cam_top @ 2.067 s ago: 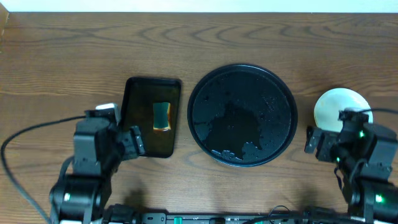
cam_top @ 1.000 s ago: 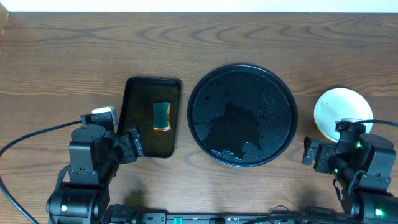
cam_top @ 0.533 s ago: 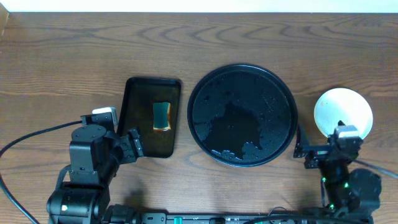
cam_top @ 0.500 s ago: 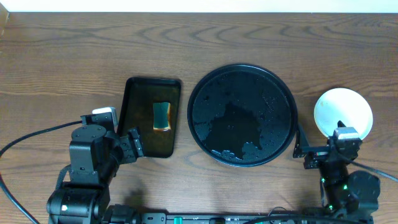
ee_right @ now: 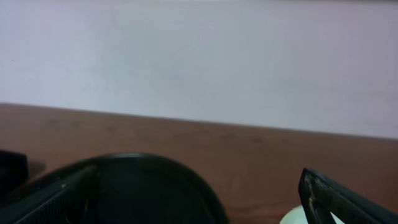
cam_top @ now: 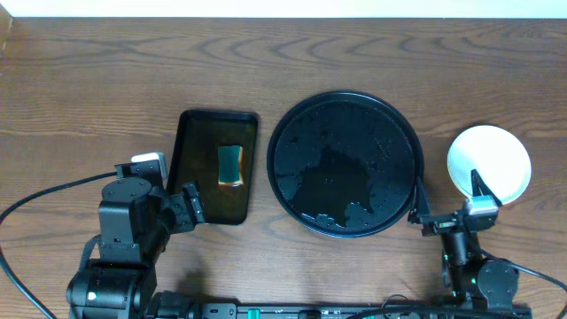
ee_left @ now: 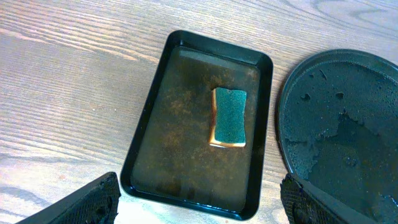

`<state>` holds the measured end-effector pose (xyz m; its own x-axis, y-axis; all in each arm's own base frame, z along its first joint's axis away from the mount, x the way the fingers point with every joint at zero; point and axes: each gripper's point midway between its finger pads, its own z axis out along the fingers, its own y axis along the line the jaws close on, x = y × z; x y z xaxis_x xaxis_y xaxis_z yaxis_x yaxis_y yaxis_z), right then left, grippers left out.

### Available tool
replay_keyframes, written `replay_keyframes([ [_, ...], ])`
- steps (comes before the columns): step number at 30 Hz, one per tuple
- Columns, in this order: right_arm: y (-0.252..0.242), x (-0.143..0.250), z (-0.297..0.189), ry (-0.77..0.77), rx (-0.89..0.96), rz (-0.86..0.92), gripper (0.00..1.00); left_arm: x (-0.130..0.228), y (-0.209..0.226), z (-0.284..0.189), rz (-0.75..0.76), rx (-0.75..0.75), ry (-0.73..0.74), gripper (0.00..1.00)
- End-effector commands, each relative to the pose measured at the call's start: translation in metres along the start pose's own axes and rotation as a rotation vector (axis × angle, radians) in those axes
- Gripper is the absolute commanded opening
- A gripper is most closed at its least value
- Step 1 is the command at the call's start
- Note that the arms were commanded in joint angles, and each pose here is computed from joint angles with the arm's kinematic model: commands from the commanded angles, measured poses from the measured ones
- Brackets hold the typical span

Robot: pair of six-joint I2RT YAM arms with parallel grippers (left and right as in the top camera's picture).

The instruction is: Clean dirty plates on tray and stack at the side

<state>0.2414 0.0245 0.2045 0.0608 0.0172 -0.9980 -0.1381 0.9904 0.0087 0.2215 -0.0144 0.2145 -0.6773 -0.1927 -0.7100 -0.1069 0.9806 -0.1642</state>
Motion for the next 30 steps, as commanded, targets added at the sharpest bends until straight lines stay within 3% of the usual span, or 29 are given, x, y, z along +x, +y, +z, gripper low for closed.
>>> replay_keyframes([
  [1,0.005,0.032,0.002,0.072,-0.03,0.003,0.99,0.0,0.0,0.0,0.002,0.005,0.002,0.83],
  [3,0.006,0.046,0.0,0.127,-0.032,0.013,0.99,0.0,0.0,0.0,0.002,0.005,0.002,0.83],
  [30,0.006,0.045,0.0,0.124,-0.036,0.003,0.99,0.0,0.0,0.0,0.002,0.005,0.002,0.83],
])
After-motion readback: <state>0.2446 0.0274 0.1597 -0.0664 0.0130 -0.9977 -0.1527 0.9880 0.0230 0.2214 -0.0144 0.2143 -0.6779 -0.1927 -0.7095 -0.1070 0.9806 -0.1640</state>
